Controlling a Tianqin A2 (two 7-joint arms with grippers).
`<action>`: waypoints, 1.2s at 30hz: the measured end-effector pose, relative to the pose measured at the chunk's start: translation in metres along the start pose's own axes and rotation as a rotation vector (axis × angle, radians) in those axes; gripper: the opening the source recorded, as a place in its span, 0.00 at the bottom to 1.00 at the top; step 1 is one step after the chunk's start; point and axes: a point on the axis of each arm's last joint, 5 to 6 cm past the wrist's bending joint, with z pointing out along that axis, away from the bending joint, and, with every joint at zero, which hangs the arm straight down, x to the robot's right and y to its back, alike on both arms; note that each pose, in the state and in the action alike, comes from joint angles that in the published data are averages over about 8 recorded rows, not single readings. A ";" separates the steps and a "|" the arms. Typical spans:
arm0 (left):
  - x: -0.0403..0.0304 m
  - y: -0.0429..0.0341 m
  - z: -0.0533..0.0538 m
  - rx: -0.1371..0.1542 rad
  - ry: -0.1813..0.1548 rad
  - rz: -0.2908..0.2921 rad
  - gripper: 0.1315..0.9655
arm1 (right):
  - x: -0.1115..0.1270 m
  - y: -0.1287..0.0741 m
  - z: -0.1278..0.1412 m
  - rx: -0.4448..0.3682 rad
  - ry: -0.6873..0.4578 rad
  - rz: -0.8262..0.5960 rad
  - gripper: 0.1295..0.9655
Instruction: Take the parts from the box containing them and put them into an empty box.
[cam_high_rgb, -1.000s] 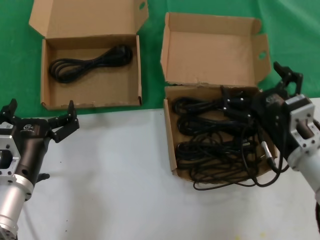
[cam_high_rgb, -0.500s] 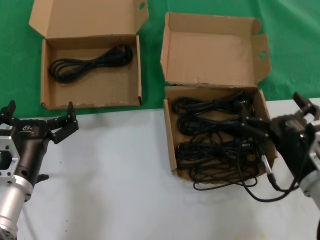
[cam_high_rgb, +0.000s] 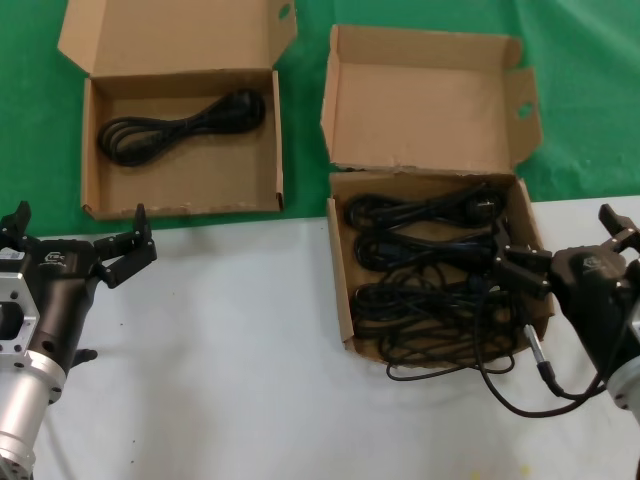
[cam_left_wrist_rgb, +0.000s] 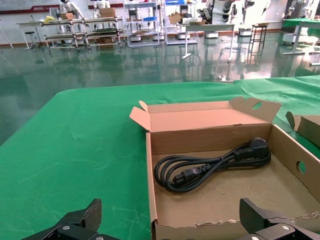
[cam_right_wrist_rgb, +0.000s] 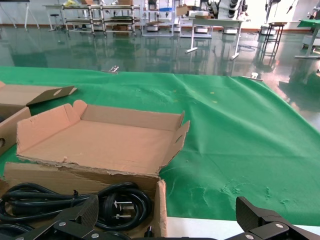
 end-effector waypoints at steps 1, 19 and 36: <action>0.0000 0.0000 0.000 0.000 0.000 0.000 1.00 | 0.000 0.000 0.000 0.000 0.000 0.000 1.00; 0.0000 0.0000 0.000 0.000 0.000 0.000 1.00 | 0.000 0.000 0.000 0.000 0.000 0.000 1.00; 0.0000 0.0000 0.000 0.000 0.000 0.000 1.00 | 0.000 0.000 0.000 0.000 0.000 0.000 1.00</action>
